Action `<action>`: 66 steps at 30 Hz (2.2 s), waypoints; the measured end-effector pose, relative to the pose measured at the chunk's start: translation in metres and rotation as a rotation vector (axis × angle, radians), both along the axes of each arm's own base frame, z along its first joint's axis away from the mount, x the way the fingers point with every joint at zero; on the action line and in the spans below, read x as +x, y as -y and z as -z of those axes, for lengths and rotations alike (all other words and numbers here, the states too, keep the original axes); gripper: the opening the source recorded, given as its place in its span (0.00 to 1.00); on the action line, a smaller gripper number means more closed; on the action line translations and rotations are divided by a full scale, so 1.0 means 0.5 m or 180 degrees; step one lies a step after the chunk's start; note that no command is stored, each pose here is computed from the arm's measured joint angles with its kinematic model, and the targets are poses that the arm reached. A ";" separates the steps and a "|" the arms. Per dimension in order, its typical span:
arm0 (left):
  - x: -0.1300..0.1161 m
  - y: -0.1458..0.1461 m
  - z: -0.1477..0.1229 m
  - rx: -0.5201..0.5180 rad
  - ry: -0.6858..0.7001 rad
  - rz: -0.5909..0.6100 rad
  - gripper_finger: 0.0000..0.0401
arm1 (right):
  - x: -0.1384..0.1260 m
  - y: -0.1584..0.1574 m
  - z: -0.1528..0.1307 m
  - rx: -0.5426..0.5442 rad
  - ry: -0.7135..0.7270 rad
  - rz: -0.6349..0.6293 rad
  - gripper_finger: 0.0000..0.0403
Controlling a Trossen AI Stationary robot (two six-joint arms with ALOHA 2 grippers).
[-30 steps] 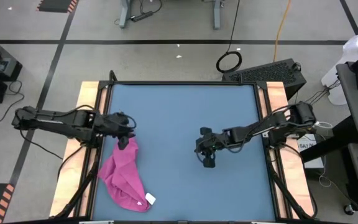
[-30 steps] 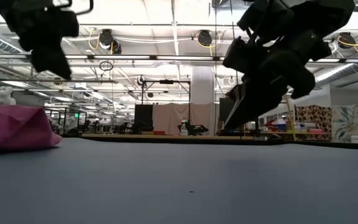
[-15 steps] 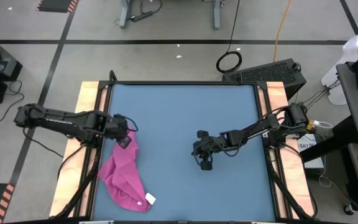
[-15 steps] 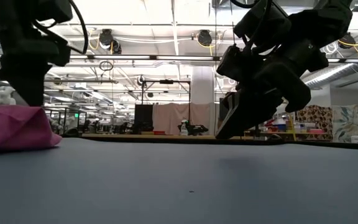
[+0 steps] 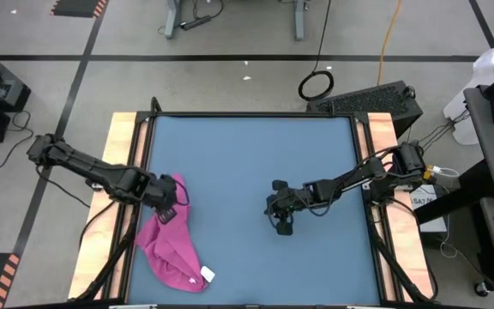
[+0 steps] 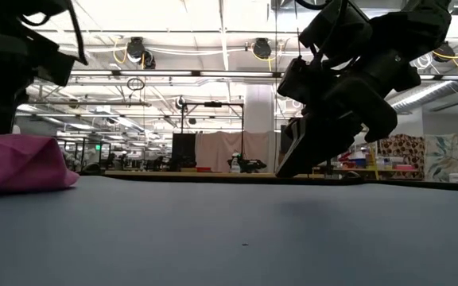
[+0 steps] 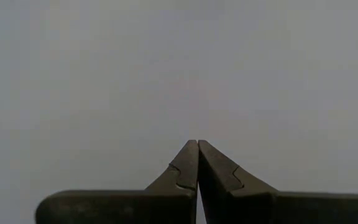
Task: Roll towel into tight, uniform cylinder
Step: Fold the pink towel
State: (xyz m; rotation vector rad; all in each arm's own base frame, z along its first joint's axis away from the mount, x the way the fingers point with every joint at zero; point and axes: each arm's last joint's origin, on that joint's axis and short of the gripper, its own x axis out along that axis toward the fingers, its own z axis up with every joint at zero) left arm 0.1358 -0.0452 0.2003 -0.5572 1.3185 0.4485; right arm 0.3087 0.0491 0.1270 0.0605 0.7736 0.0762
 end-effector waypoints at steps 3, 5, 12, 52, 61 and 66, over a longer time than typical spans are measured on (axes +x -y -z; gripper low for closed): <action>0.008 0.014 0.008 0.0096 0.0002 0.0139 0.36 | 0.000 0.000 0.000 0.0017 -0.0003 0.0017 0.00; 0.018 0.026 0.014 0.0076 0.0069 0.0224 0.35 | 0.000 0.000 0.000 0.0028 -0.0002 0.0027 0.00; 0.057 0.068 0.048 0.0158 0.0160 0.0648 0.10 | 0.001 -0.003 -0.001 0.0092 0.0014 0.0071 0.00; 0.005 0.209 0.016 0.0164 0.0225 0.1412 0.43 | -0.018 -0.127 -0.018 0.0589 0.0258 -0.0168 0.00; -0.028 0.207 0.016 0.0395 -0.0040 0.1688 0.43 | -0.018 -0.127 -0.018 0.0546 0.0263 -0.0198 0.00; -0.037 0.187 0.035 0.0883 -0.0147 0.2046 0.43 | -0.017 -0.124 -0.018 0.0380 0.0324 -0.0079 0.00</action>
